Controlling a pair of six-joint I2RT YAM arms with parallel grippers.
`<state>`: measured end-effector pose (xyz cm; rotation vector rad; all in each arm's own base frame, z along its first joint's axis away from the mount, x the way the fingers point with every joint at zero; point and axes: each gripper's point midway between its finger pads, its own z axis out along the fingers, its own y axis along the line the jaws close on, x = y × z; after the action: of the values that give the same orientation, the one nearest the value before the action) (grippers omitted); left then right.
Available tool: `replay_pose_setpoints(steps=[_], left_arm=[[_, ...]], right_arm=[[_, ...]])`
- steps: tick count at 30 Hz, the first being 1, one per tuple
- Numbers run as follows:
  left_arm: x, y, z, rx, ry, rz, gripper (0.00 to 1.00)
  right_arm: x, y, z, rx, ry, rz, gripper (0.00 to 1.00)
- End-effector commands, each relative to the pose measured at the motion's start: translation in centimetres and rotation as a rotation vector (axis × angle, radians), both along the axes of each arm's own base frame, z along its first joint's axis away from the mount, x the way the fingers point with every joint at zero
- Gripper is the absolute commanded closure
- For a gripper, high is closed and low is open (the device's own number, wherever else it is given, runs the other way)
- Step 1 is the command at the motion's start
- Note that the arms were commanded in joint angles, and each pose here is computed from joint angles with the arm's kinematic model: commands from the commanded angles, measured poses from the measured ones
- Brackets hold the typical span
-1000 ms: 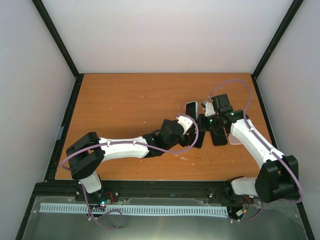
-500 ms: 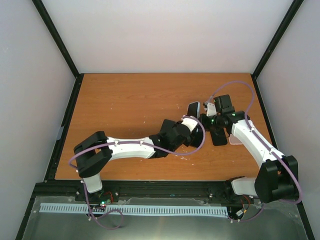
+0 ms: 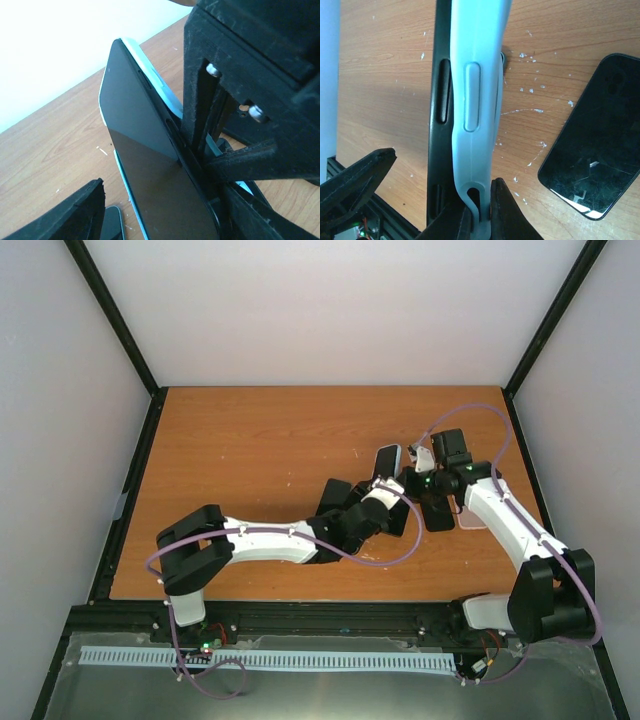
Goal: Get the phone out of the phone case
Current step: Remove the phone case from the phone.
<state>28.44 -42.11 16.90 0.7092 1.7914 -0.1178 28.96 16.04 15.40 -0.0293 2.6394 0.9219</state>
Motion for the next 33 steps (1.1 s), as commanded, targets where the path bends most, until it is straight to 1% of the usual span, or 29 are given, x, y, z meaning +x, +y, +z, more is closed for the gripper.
replay_pose_setpoints(steps=[1, 4, 6, 9, 11, 12, 14, 15, 16, 18, 23, 27, 28, 29, 30, 33], left_arm=[[1.3, 1.3, -0.9, 0.098, -0.065, 0.059, 0.40], [1.3, 1.7, -1.1, 0.112, -0.082, 0.062, 0.47], [1.3, 2.1, -0.9, 0.107, -0.091, 0.074, 0.55], [1.1, 2.6, -0.4, 0.081, -0.101, 0.078, 0.63], [1.0, 3.0, 0.0, 0.075, -0.107, 0.083, 0.66], [1.1, 3.2, 0.1, 0.077, -0.112, 0.088, 0.60], [1.7, 4.0, -0.3, 0.097, -0.114, 0.117, 0.41], [2.0, 4.3, -0.6, 0.115, -0.113, 0.134, 0.36], [2.3, 4.4, -1.0, 0.131, -0.113, 0.138, 0.35], [2.4, 4.5, -1.4, 0.150, -0.114, 0.131, 0.37], [2.4, 4.1, -1.3, 0.153, -0.139, 0.099, 0.48], [2.5, 3.8, -1.3, 0.178, -0.160, 0.090, 0.60], [2.6, 3.8, -1.1, 0.180, -0.167, 0.089, 0.64], [2.5, 3.8, -0.7, 0.175, -0.173, 0.087, 0.72], [2.5, 4.0, -0.5, 0.170, -0.177, 0.087, 0.77], [2.3, 4.6, 0.8, 0.143, -0.189, 0.091, 0.90]], right_arm=[[-1.1, 1.4, 2.7, 0.152, 0.031, 0.049, 0.97], [-1.3, 1.4, 2.9, 0.200, 0.050, 0.046, 0.97], [-1.5, 1.6, 3.0, 0.226, 0.063, 0.051, 0.97], [-1.7, 1.5, 2.8, 0.226, 0.061, 0.056, 0.97], [-1.7, 1.3, 2.5, 0.204, 0.057, 0.051, 0.97], [-1.6, 1.1, 2.4, 0.188, 0.048, 0.044, 0.97], [-1.5, 1.0, 2.4, 0.185, 0.040, 0.045, 0.97], [-1.6, 1.2, 2.5, 0.199, 0.044, 0.051, 0.97], [-1.8, 1.4, 2.7, 0.212, 0.048, 0.058, 0.97], [-2.0, 1.5, 2.8, 0.224, 0.046, 0.066, 0.97], [-2.7, 2.2, 3.3, 0.288, 0.059, 0.097, 0.97], [-3.0, 2.4, 3.6, 0.312, 0.067, 0.106, 0.97], [-3.0, 2.4, 3.4, 0.305, 0.065, 0.106, 0.97], [-3.0, 2.3, 3.3, 0.298, 0.063, 0.103, 0.97], [-3.0, 2.2, 3.2, 0.289, 0.059, 0.100, 0.97], [-2.9, 1.9, 2.9, 0.259, 0.038, 0.096, 0.97]])
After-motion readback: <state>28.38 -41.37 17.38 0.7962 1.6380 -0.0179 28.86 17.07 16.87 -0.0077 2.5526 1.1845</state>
